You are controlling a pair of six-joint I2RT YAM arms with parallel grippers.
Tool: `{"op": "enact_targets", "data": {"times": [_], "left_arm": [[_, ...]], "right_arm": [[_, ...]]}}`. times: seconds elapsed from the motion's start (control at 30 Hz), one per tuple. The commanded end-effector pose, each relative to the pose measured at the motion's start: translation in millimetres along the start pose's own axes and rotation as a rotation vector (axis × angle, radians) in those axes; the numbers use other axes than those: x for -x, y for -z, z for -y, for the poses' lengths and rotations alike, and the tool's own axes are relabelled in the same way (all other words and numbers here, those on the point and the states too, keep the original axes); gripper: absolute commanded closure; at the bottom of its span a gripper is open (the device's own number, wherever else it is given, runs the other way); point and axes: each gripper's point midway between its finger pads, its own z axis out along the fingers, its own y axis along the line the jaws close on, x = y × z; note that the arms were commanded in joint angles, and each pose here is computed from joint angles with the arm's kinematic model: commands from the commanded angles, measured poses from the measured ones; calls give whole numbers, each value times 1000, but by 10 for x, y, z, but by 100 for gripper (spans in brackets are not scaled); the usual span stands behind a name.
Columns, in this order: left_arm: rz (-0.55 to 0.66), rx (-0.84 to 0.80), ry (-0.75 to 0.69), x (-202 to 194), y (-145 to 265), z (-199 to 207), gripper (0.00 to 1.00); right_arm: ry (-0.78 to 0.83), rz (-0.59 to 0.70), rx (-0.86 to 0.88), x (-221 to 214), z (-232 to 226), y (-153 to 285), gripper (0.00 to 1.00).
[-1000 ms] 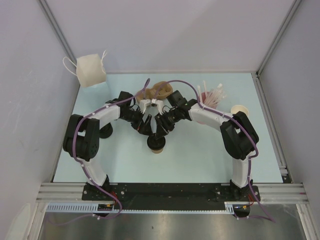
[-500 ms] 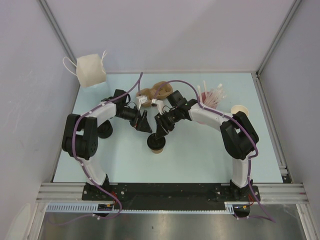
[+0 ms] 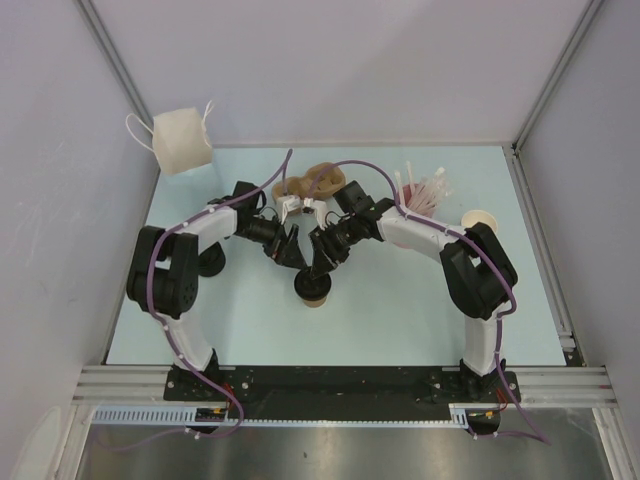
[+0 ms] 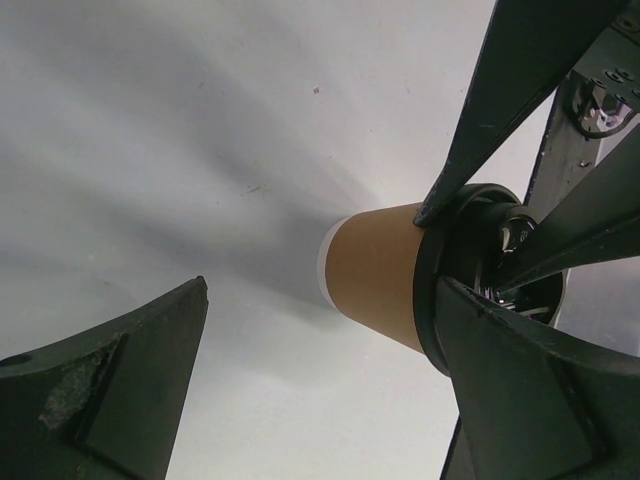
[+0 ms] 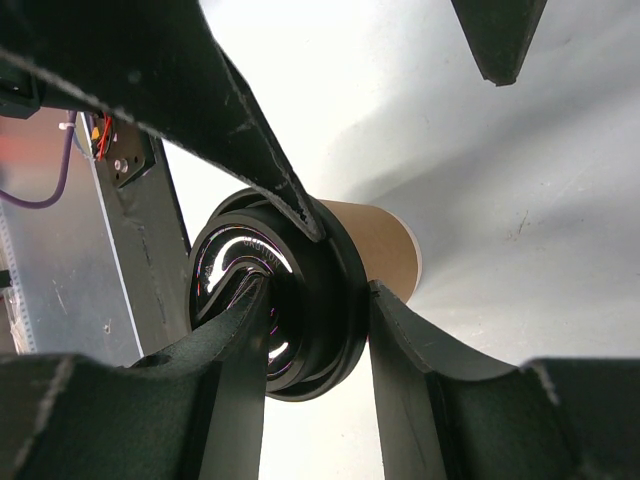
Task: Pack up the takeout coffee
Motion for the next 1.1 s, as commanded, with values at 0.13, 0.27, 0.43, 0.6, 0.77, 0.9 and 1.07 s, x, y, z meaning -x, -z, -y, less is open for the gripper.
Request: {"op": "enact_targets", "data": {"times": [0.13, 0.27, 0.43, 0.6, 0.77, 0.9, 1.07], "left_arm": [[-177, 237, -104, -455, -206, -286, 1], [-215, 301, -98, -593, -189, -415, 0], [-211, 310, -99, -606, -180, -414, 1], [-115, 218, -161, -281, -85, -78, 1], [2, 187, -279, 302, 226, 338, 1], [65, 220, -335, 573, 492, 564, 0], [86, 218, -383, 442, 625, 774, 1]], "right_arm": [[-22, -154, -128, -506, 377, -173, 59], [-23, -172, -148, -583, 432, -188, 59], [-14, -168, -156, -569, 437, -192, 59], [14, -142, -156, -468, 384, -145, 59], [40, -120, -168, -387, 360, -71, 59], [35, -125, -173, -409, 405, -54, 59], [26, -124, -179, -421, 471, -30, 58]]}}
